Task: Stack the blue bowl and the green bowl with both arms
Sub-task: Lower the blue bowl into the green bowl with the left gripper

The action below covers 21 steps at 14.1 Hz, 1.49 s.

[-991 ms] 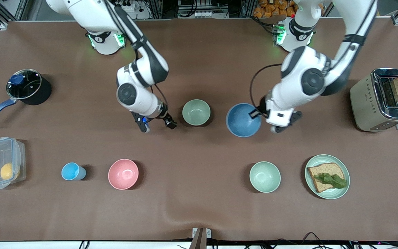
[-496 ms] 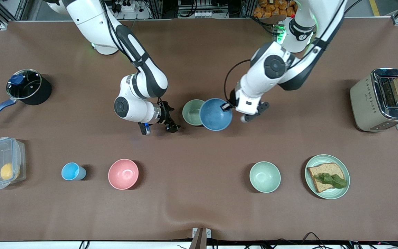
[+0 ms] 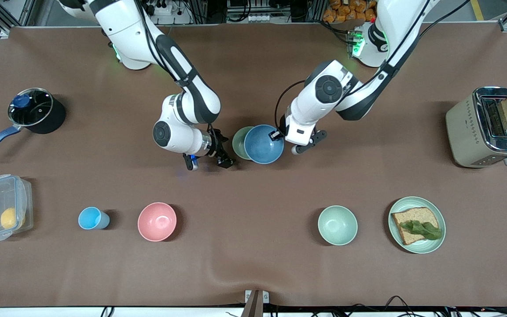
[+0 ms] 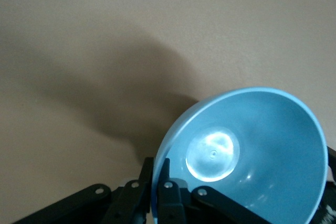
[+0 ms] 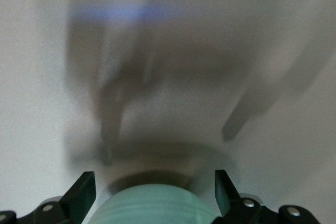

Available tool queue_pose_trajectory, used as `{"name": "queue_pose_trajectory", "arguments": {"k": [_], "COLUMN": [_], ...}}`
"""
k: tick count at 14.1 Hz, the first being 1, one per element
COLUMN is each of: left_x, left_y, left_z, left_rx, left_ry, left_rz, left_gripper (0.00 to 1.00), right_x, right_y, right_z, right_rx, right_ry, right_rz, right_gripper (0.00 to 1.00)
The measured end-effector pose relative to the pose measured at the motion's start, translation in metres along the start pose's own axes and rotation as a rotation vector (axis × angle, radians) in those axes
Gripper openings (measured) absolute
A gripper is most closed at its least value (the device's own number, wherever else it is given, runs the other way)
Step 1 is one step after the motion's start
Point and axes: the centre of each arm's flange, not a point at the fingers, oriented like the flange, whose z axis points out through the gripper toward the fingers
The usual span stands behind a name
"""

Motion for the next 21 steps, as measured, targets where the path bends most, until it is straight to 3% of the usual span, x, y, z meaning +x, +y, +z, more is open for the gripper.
{"name": "queue_pose_trajectory", "arguments": {"k": [11,20,21], "left_x": [-0.048,-0.046,-0.043], "left_y": [0.011,0.015,0.018], "left_z": [0.043,0.063,0.061], "left_rx": [0.029,0.049,0.042], "left_ry": [-0.018,0.013,0.016], "left_rz": [0.029,-0.001,-0.015], "left_gripper": [0.06,0.06,0.11], "right_x": [-0.004,-0.005,-0.004], "right_y": [0.001,0.004,0.005], "right_z": [0.004,0.014,0.015], "right_rx": [0.001,0.007,0.005], "right_ry": [0.003,0.018,0.019], "right_rz": [-0.007,-0.017,-0.024], "right_gripper": [1.00,1.00,1.00]}}
